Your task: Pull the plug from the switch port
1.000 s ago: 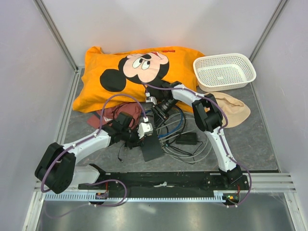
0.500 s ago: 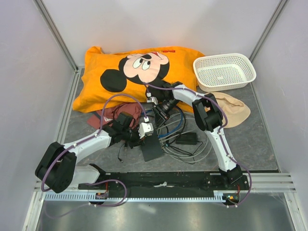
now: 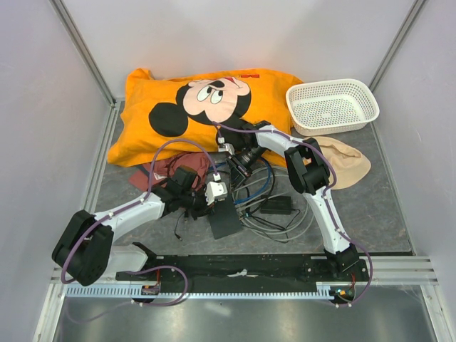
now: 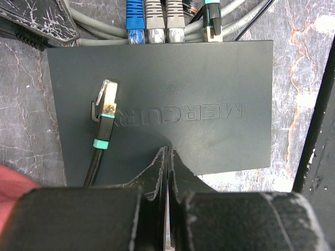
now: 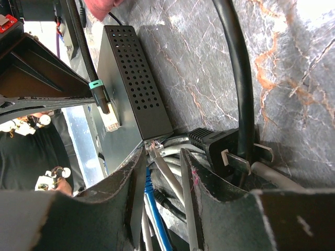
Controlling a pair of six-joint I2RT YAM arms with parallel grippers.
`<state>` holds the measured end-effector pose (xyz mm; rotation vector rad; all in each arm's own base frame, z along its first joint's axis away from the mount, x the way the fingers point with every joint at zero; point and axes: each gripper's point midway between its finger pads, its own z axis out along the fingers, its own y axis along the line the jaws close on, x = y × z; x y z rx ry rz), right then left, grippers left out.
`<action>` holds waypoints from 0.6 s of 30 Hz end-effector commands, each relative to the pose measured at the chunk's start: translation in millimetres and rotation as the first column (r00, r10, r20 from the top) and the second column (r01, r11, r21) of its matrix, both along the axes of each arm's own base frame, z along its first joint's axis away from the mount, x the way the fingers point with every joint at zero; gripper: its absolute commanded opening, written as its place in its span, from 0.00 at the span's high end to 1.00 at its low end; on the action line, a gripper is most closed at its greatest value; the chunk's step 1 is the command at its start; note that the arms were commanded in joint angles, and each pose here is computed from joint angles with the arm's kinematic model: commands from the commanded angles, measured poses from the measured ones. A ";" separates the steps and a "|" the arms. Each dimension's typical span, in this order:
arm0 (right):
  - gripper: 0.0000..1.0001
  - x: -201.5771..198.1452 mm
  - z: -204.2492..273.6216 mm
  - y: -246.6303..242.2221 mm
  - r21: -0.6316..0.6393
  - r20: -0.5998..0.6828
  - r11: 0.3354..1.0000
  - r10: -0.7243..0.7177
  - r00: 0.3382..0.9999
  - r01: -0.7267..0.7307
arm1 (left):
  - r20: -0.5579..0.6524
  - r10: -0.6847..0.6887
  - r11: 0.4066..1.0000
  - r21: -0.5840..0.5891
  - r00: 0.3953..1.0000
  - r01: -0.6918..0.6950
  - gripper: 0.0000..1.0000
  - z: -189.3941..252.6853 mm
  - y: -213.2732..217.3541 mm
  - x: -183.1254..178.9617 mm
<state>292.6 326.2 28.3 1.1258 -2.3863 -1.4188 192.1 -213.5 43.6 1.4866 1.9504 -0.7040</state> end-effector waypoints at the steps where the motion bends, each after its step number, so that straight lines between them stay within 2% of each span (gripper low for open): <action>1: 0.59 11.4 -37.1 -12.3 -0.081 0.061 0.997 0.014 0.998 -0.009 | 0.009 -0.011 0.999 0.046 1.000 0.010 0.98 -14.5 8.6 -3.5; 12: 0.59 8.0 -40.0 -3.1 -0.122 0.083 0.993 0.013 0.996 -0.003 | 0.017 -0.006 0.999 0.047 1.000 0.005 0.98 -15.2 9.1 -2.9; 18: 0.66 7.9 -41.6 -3.2 -0.138 0.092 0.990 0.012 0.996 0.000 | 0.017 -0.003 0.999 0.048 1.000 0.003 0.98 -16.4 9.6 -2.4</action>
